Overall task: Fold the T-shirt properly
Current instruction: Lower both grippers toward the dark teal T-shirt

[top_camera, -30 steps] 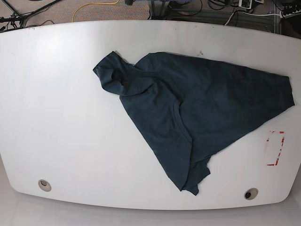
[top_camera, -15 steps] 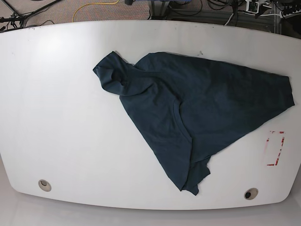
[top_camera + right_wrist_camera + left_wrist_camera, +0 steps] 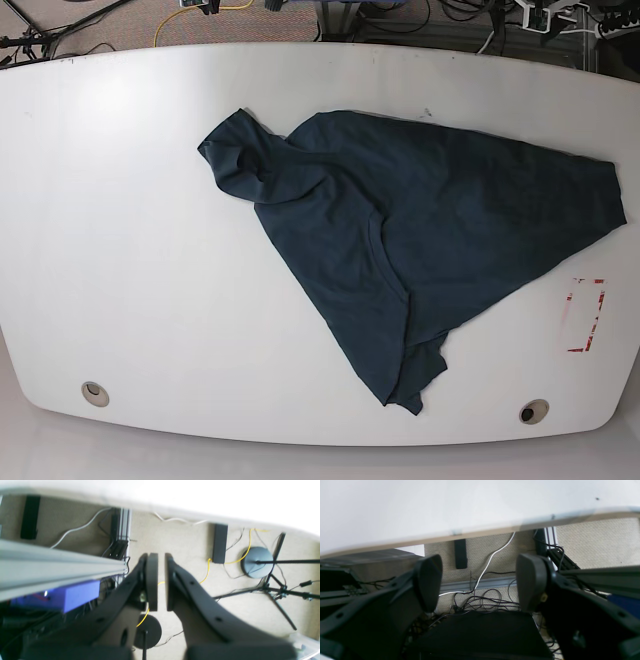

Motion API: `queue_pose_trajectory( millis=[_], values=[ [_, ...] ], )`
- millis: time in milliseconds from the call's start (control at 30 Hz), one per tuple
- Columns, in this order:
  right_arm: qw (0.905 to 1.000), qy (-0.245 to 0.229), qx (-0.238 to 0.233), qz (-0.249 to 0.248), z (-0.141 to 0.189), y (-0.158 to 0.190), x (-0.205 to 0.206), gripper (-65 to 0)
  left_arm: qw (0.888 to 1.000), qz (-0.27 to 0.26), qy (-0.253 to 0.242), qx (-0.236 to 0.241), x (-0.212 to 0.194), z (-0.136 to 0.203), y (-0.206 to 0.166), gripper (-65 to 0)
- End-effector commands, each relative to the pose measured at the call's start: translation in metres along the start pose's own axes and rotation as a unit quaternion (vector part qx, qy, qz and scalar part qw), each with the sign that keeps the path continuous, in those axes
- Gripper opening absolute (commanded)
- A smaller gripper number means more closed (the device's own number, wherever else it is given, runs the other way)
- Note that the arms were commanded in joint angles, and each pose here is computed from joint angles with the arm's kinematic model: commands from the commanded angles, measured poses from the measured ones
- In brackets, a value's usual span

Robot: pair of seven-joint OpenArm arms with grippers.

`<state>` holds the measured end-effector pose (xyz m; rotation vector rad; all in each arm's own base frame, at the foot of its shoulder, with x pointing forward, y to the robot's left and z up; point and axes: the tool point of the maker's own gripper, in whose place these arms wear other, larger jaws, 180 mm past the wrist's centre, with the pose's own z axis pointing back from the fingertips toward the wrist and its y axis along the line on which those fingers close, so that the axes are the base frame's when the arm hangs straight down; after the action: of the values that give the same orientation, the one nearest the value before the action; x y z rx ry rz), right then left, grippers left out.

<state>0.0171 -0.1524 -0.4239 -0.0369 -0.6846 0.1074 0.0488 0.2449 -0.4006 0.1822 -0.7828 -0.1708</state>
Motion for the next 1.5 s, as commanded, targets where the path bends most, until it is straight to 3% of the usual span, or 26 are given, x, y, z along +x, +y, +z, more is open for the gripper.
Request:
queue_pose_trajectory(
  millis=[0,200,267,333,600,1200,1467],
  values=[
    [0.9995,-0.03,-0.004,0.004,-0.003,-0.004,0.02,-58.4,0.999,-0.002,-0.035,0.026,0.022,0.002,0.02,-20.7],
    [0.9989,-0.046,-0.006,0.004,-0.016,-0.005,0.04,-48.7,0.996,0.017,-0.071,0.05,0.052,-0.002,0.039,-18.6],
    [0.9988,-0.048,-0.005,0.0,-0.025,-0.001,0.052,-40.6,0.992,0.039,-0.104,0.052,0.083,-0.01,0.044,-17.9],
    [0.9986,-0.053,-0.003,-0.001,-0.029,0.0,0.059,-37.1,0.99,0.044,-0.121,0.051,0.097,-0.013,0.046,-17.3],
    [0.9967,-0.078,-0.013,-0.016,-0.037,0.001,0.077,-27.3,0.98,0.048,-0.186,0.045,0.159,-0.021,0.058,-17.8],
    [0.9954,-0.093,-0.019,-0.007,-0.027,-0.007,0.078,-27.9,0.978,0.02,-0.204,0.049,0.174,-0.021,0.075,-19.3],
    [0.9898,-0.141,-0.018,-0.009,-0.043,-0.011,0.122,-33.3,0.973,0.017,-0.225,0.041,0.191,-0.024,0.071,-19.8]
  ],
)
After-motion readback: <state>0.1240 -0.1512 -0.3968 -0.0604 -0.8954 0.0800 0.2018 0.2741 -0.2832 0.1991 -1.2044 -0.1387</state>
